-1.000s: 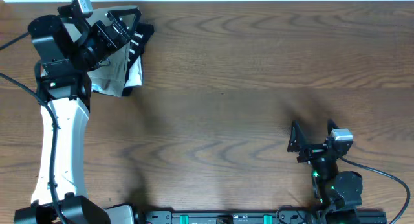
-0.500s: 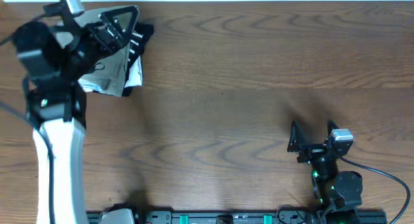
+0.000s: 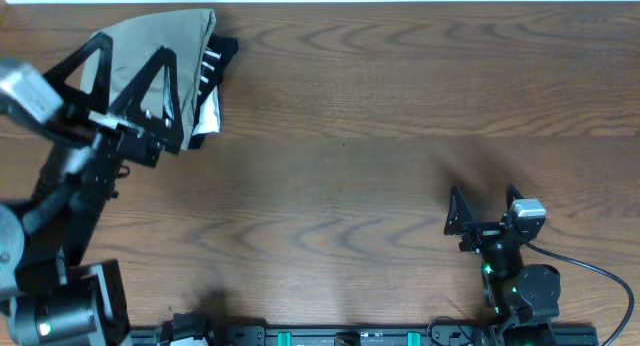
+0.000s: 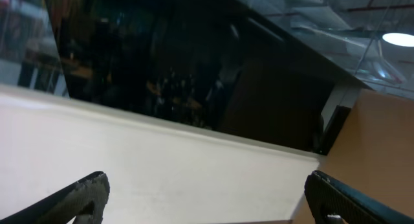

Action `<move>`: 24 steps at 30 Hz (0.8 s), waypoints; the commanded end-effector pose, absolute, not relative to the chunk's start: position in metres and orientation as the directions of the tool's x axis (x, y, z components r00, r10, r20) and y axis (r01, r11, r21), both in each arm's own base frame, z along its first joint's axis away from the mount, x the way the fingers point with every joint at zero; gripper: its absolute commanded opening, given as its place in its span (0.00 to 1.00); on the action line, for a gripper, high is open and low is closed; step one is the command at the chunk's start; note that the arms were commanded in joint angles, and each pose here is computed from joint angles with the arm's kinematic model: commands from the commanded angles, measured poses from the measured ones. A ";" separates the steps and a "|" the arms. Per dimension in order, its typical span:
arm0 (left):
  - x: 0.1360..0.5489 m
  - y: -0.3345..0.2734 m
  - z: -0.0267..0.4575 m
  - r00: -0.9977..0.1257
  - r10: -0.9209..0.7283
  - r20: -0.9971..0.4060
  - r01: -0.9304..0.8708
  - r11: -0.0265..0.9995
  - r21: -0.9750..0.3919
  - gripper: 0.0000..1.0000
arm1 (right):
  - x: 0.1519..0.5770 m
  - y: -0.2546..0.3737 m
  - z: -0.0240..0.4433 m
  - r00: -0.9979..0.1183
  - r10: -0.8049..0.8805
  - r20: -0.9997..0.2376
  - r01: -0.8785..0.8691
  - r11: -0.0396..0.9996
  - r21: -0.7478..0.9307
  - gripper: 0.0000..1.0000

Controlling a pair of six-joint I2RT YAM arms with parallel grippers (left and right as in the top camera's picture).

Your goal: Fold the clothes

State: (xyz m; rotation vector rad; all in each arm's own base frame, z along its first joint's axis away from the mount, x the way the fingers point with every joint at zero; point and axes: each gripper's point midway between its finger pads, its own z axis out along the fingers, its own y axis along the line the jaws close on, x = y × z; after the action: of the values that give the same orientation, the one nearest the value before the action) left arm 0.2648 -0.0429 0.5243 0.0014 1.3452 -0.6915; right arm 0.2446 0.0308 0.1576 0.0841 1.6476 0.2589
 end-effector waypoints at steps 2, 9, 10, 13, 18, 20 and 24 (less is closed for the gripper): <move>0.271 -0.040 0.506 0.003 -0.444 -0.896 0.407 0.819 -0.404 0.98 | 0.244 0.034 0.157 -0.097 0.191 -0.977 -0.115 0.973 0.202 0.99; 0.268 -0.051 0.419 -0.250 -0.386 -0.888 0.320 0.833 -0.452 0.98 | 0.244 0.034 0.157 -0.097 0.191 -0.977 -0.115 0.973 0.202 0.99; 0.267 -0.054 0.405 -0.284 -0.382 -0.880 0.314 0.830 -0.461 0.98 | 0.244 0.034 0.157 -0.097 0.191 -0.977 -0.115 0.973 0.202 0.99; 0.266 -0.055 0.369 -0.339 -0.386 -0.858 0.280 0.830 -0.483 0.98 | 0.244 0.034 0.157 -0.097 0.191 -0.977 -0.115 0.973 0.202 0.99; 0.266 -0.041 0.301 -0.384 -0.401 -0.831 0.125 0.870 -0.478 0.98 | 0.244 0.034 0.157 -0.097 0.191 -0.977 -0.115 0.973 0.202 0.99; 0.265 -0.035 0.278 -0.386 -0.402 -0.830 0.072 0.884 -0.462 0.98 | 0.244 0.034 0.157 -0.097 0.191 -0.977 -0.115 0.973 0.202 0.99; 0.265 -0.028 0.248 -0.357 -0.395 -0.847 0.021 0.903 -0.430 0.98 | 0.244 0.034 0.157 -0.097 0.191 -0.977 -0.115 0.973 0.202 0.99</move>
State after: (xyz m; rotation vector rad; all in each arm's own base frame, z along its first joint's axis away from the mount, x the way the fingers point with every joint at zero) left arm 0.2642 -0.0438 0.2586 -0.2330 1.9245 -0.5651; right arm 0.2446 0.0308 0.1574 0.0817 1.6484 0.2565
